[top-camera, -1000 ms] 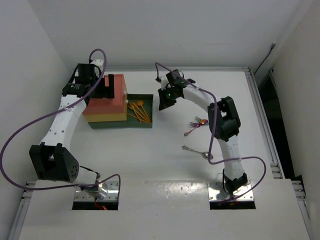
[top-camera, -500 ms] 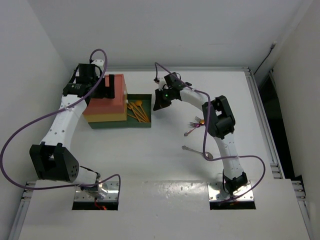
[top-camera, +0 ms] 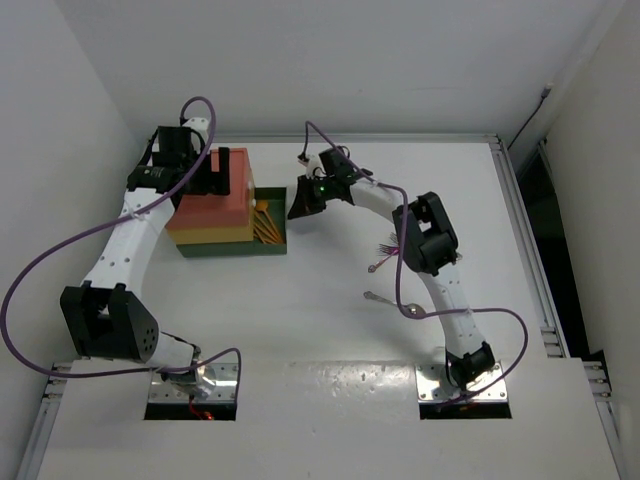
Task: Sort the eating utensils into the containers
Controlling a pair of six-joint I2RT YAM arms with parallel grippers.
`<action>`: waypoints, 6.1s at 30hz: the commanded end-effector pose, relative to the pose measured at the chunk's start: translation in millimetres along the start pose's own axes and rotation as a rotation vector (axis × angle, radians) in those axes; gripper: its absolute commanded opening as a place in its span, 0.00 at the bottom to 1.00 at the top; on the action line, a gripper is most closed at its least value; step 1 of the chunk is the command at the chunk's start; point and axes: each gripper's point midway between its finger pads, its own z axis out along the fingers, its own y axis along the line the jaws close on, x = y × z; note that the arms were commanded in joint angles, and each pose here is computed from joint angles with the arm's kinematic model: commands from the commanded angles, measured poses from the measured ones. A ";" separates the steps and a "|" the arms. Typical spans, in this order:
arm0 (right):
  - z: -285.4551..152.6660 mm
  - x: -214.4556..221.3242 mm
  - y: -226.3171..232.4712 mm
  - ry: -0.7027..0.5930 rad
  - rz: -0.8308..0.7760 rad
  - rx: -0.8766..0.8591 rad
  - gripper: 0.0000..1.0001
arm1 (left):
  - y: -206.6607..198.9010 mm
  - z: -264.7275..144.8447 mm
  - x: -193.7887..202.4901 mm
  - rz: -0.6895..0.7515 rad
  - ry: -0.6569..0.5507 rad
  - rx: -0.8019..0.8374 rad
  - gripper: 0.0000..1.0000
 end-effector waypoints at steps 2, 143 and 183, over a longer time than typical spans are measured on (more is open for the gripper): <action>19.0 1.1 31.9 -0.012 0.022 -0.153 0.00 | -3.9 12.0 22.2 0.006 0.092 0.010 1.00; -74.0 -28.2 66.7 -0.276 0.432 -0.604 0.00 | -9.8 4.8 49.6 0.032 0.123 0.056 1.00; -142.9 -17.1 -16.9 -0.234 0.202 -0.148 0.49 | -14.8 0.1 46.7 0.037 0.101 0.072 1.00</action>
